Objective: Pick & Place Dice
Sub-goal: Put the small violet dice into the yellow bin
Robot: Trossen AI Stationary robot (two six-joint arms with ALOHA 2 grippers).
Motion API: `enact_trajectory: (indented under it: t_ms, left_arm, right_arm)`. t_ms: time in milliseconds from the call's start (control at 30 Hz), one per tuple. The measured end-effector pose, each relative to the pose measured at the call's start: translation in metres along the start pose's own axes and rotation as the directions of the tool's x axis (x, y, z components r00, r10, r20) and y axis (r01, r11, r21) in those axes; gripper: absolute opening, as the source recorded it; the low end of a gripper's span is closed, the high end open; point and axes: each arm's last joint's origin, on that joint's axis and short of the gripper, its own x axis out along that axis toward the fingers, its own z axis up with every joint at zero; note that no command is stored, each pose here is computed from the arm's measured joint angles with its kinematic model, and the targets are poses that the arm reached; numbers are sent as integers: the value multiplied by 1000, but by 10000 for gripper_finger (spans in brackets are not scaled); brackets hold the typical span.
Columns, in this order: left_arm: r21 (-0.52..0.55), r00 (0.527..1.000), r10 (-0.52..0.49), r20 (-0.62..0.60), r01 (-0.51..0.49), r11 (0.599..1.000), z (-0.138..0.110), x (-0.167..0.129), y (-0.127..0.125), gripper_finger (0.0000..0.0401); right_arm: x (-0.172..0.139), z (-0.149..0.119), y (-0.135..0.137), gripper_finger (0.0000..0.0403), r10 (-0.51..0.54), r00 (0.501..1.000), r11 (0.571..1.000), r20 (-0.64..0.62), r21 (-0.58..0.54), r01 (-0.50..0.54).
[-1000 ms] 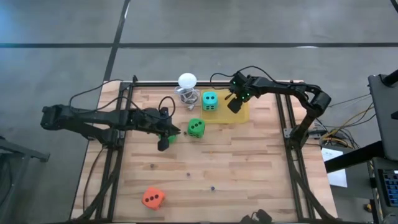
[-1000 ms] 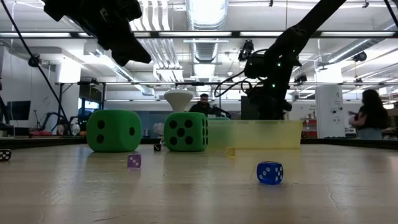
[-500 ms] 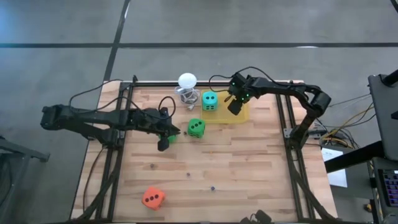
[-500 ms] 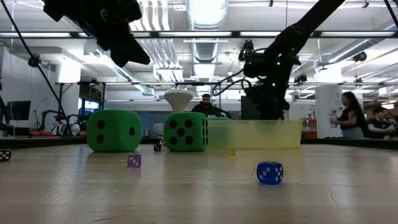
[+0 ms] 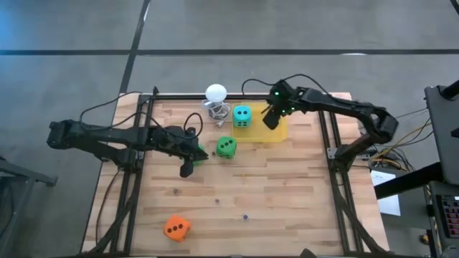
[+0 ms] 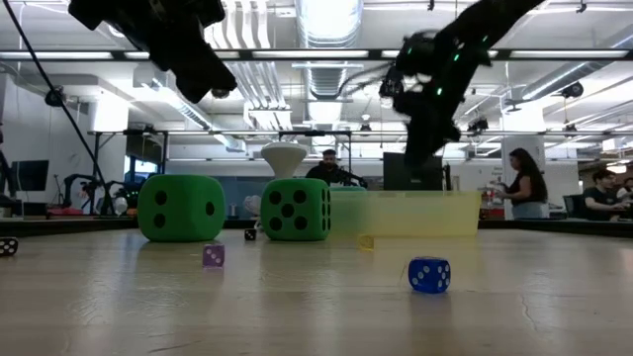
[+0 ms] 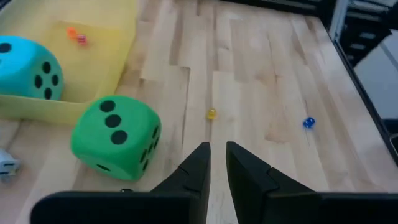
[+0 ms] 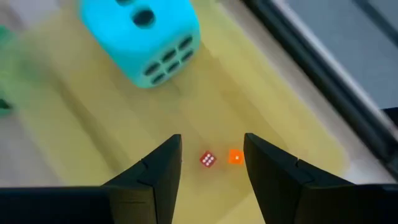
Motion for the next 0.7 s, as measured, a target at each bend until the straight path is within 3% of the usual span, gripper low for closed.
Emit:
enact_trajectory:
  t_ms: [267,433,700]
  left_arm:
    - [38,990,87,-108,-83,996,-10,14,4,59]
    - [51,959,98,-268,-88,995,-7,35,3,59]
    - [168,874,62,-483,23,986,13,57,-24,59]
  right_arm:
    - [-75,-15,30,166,103,981,995,166,-21,-101]
    - [-108,-26,47,166,185,949,983,255,-61,-175]
    - [-129,-39,62,166,242,923,970,300,-115,-216]
